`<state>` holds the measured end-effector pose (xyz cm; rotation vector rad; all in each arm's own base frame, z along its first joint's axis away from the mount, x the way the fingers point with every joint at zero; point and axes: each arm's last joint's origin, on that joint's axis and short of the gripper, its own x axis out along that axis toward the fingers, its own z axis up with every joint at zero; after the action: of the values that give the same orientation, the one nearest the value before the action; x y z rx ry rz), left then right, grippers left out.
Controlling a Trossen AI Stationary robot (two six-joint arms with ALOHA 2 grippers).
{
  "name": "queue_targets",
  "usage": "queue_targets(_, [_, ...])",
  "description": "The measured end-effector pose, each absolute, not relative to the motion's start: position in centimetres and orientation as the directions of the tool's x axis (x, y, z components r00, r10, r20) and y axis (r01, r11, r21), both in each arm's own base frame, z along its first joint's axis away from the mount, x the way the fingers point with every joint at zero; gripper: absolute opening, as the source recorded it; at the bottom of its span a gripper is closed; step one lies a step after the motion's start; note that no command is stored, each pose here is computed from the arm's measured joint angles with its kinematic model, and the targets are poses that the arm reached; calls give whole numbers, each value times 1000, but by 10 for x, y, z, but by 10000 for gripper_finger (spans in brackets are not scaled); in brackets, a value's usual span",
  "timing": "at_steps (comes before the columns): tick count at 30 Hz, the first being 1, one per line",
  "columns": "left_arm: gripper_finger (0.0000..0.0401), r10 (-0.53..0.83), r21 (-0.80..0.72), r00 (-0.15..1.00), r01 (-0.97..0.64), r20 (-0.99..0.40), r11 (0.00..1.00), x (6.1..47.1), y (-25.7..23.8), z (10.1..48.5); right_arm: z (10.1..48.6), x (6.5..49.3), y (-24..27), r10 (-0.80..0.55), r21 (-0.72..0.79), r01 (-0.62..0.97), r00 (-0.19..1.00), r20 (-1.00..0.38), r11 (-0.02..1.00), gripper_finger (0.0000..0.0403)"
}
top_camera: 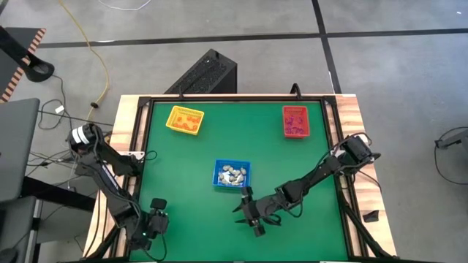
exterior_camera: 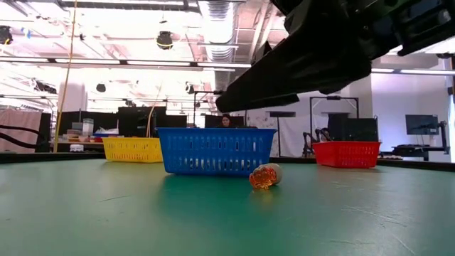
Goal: Sort Halloween decoration
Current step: Put the purple witch hat toy into the red bin
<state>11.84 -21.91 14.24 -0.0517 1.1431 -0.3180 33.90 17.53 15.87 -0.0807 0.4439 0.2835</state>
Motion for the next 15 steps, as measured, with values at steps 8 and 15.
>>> queue_targets(8, [77, -263, -167, 376, 269, -888, 949, 118, -219, 141, 165, 326, 176, 242, 111, -216, 811, -533, 970, 204])
queue_targets(15, [5, -309, -211, 360, 288, -880, 934, 125, -213, 150, 199, 282, 178, 204, 263, -29, 715, -669, 964, 204])
